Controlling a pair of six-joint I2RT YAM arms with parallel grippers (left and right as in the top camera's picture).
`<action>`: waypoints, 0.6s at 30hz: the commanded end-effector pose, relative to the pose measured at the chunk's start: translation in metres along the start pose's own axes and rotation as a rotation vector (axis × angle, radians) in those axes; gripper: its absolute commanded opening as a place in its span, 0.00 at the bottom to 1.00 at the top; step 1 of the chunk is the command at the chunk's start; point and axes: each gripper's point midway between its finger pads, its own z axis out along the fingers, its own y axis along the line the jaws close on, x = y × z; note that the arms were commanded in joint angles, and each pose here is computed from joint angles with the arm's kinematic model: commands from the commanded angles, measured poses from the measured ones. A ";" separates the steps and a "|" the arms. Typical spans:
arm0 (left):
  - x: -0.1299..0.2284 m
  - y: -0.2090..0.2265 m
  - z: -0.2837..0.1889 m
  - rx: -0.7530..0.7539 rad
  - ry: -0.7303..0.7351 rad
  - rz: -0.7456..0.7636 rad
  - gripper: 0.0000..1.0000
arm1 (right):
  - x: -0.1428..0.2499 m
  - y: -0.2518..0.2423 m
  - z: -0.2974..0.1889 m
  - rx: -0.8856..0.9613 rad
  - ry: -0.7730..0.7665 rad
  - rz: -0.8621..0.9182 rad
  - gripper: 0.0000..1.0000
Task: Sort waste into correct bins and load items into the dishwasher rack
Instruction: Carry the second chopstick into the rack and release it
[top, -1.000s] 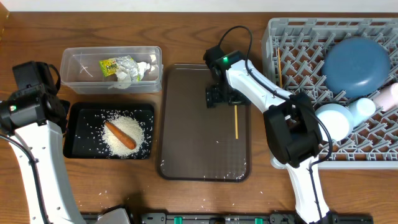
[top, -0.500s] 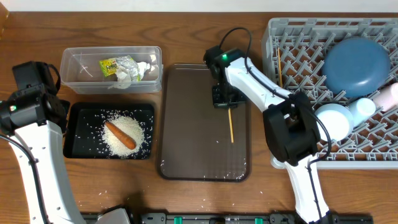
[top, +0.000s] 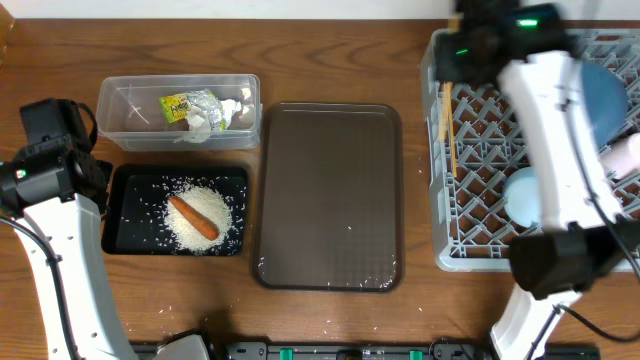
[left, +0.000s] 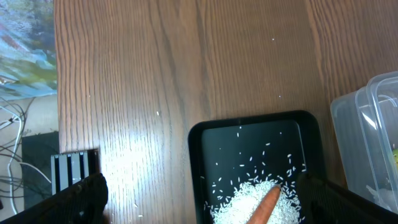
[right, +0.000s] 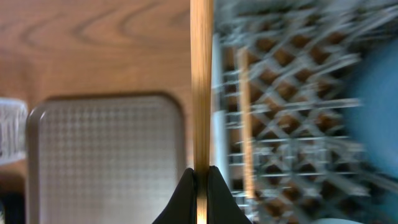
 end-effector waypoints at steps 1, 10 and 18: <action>-0.004 0.004 0.000 -0.018 -0.017 -0.018 0.99 | 0.007 -0.022 0.025 0.038 0.065 -0.054 0.01; -0.004 0.004 0.000 -0.018 -0.017 -0.018 0.99 | 0.023 -0.041 0.080 0.059 0.113 -0.061 0.01; -0.004 0.004 0.000 -0.018 -0.017 -0.018 0.99 | 0.045 -0.045 0.115 0.065 0.152 -0.065 0.22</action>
